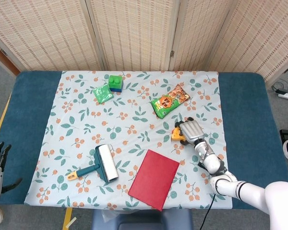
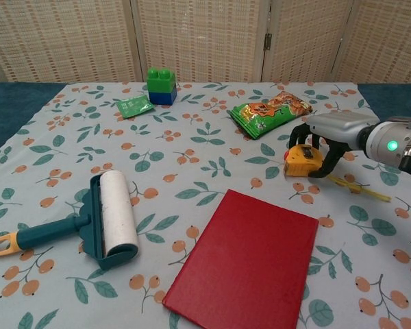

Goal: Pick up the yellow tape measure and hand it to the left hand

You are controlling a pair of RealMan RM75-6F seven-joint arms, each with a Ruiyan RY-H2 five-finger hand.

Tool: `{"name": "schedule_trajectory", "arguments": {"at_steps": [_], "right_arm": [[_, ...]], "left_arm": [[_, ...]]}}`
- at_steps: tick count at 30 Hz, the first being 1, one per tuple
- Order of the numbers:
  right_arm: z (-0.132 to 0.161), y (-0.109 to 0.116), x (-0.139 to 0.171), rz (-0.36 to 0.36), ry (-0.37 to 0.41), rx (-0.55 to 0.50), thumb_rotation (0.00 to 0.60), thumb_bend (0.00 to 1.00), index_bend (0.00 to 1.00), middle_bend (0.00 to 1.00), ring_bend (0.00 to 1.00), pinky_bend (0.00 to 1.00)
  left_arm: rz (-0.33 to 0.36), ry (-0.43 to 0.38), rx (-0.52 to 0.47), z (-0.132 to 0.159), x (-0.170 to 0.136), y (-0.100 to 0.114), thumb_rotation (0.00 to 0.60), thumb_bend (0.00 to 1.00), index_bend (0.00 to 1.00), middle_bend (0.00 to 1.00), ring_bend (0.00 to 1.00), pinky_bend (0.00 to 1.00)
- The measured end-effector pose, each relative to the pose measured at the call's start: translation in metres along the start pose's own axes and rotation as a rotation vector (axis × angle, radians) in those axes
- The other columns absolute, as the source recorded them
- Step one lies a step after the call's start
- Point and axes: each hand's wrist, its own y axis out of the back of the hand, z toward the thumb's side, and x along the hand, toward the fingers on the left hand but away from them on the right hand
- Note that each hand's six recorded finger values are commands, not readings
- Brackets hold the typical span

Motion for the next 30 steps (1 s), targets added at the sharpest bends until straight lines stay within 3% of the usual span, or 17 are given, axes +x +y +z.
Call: {"name": "schedule_trajectory", "arguments": {"at_steps": [4, 9, 19, 30], "right_arm": [[0.005, 0.008, 0.003, -0.036, 0.015, -0.054, 0.600, 0.43, 0.59, 0.47, 0.49, 0.24], [0.018, 0.020, 0.012, -0.084, 0.057, -0.194, 0.600, 0.45, 0.60, 0.48, 0.51, 0.24], [0.071, 0.044, 0.032, -0.188, 0.211, -0.568, 0.600, 0.45, 0.60, 0.48, 0.52, 0.25], [0.137, 0.046, 0.034, -0.194, 0.361, -0.820, 0.600, 0.45, 0.60, 0.47, 0.52, 0.26]], "left_arm": [[0.025, -0.036, -0.038, 0.010, 0.008, 0.004, 0.600, 0.15, 0.05, 0.03, 0.03, 0.00], [0.054, -0.097, -0.138, 0.034, 0.026, 0.011, 0.600, 0.15, 0.05, 0.05, 0.08, 0.08], [0.093, -0.334, -0.342, 0.124, 0.087, 0.033, 0.600, 0.15, 0.05, 0.07, 0.08, 0.05], [0.042, -0.494, -0.391, 0.213, 0.121, 0.027, 0.600, 0.15, 0.05, 0.07, 0.07, 0.04]]}}
